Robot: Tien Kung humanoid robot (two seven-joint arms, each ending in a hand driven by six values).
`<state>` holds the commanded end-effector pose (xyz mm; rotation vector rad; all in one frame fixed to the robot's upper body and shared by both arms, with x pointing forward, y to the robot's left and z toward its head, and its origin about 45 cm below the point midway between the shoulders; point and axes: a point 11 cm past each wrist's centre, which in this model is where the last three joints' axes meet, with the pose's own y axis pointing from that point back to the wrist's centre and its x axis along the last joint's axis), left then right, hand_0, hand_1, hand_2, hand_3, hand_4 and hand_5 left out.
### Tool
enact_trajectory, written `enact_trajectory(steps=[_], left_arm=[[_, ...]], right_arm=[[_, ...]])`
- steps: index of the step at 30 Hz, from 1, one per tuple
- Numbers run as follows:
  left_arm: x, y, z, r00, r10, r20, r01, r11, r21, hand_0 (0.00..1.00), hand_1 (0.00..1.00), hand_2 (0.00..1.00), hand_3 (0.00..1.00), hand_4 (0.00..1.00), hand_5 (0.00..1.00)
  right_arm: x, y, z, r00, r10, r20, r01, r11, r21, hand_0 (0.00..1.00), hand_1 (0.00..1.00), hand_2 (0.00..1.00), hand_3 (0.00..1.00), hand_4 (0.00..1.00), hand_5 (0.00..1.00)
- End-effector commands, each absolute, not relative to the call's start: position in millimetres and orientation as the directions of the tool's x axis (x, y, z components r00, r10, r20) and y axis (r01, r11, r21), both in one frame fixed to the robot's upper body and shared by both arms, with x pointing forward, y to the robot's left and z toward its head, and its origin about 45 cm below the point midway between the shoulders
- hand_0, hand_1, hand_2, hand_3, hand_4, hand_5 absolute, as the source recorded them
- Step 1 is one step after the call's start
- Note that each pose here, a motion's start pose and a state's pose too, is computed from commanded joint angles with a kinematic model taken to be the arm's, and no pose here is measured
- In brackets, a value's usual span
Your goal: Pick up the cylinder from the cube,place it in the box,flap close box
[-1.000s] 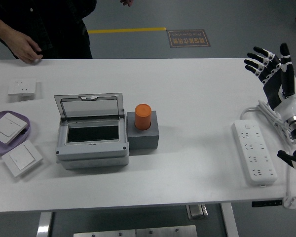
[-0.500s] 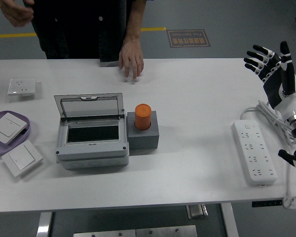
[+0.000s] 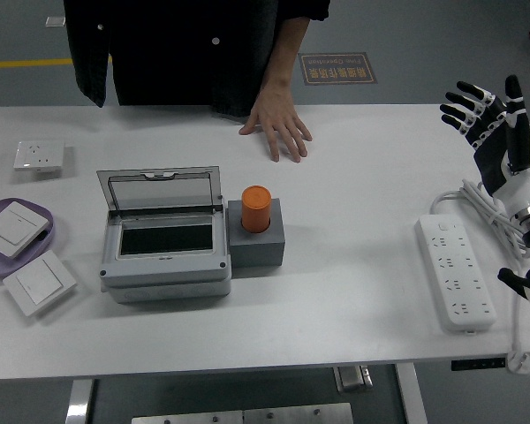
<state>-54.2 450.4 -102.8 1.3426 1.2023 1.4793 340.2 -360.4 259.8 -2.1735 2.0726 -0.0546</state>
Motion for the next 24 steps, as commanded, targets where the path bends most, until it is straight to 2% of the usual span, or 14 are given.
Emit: enact_trajectory(steps=[11, 14, 15, 20, 21, 24], left_arm=[[-54, 451, -102, -0.131, 0.961, 0.244, 0.043, -0.241, 0.97, 0.66, 0.673, 0.601, 0.672, 0.692, 0.318], [-54, 451, -103, -0.131, 0.961, 0.243, 0.044, -0.239, 0.97, 0.66, 0.673, 0.601, 0.672, 0.692, 0.318], [-54, 451, -103, -0.131, 0.961, 0.243, 0.044, -0.239, 0.97, 0.66, 0.673, 0.601, 0.673, 0.693, 0.32], [-53, 450, -103, -0.128, 0.963, 0.239, 0.043, -0.235, 0.971, 0.66, 0.673, 0.601, 0.673, 0.693, 0.32], [-53, 450, -103, -0.127, 0.963, 0.239, 0.043, -0.236, 0.971, 0.66, 0.673, 0.602, 0.672, 0.693, 0.32], [-53, 451, -103, -0.125, 0.962, 0.242, 0.044, -0.238, 0.97, 0.66, 0.673, 0.602, 0.672, 0.693, 0.32]], right_arm=[[340, -360, 256, 0.021, -0.996, -0.082, -0.989, -0.009, -0.146, 0.849, 0.754, 0.749, 0.738, 0.998, 0.998], [343, -350, 252, 0.022, -0.996, -0.086, -0.986, -0.008, -0.164, 0.849, 0.754, 0.749, 0.738, 0.998, 0.998], [345, -345, 251, 0.025, -0.996, -0.086, -0.986, -0.011, -0.168, 0.84, 0.759, 0.759, 0.786, 0.998, 0.998], [358, -308, 241, 0.078, -0.994, -0.077, -0.983, -0.064, -0.175, 0.84, 0.759, 0.759, 0.786, 0.998, 0.998], [360, -301, 239, 0.092, -0.993, -0.075, -0.982, -0.078, -0.171, 0.775, 0.746, 0.739, 0.783, 0.951, 0.524], [368, -275, 230, 0.138, -0.988, -0.072, -0.98, -0.125, -0.157, 0.775, 0.746, 0.739, 0.783, 0.951, 0.524]])
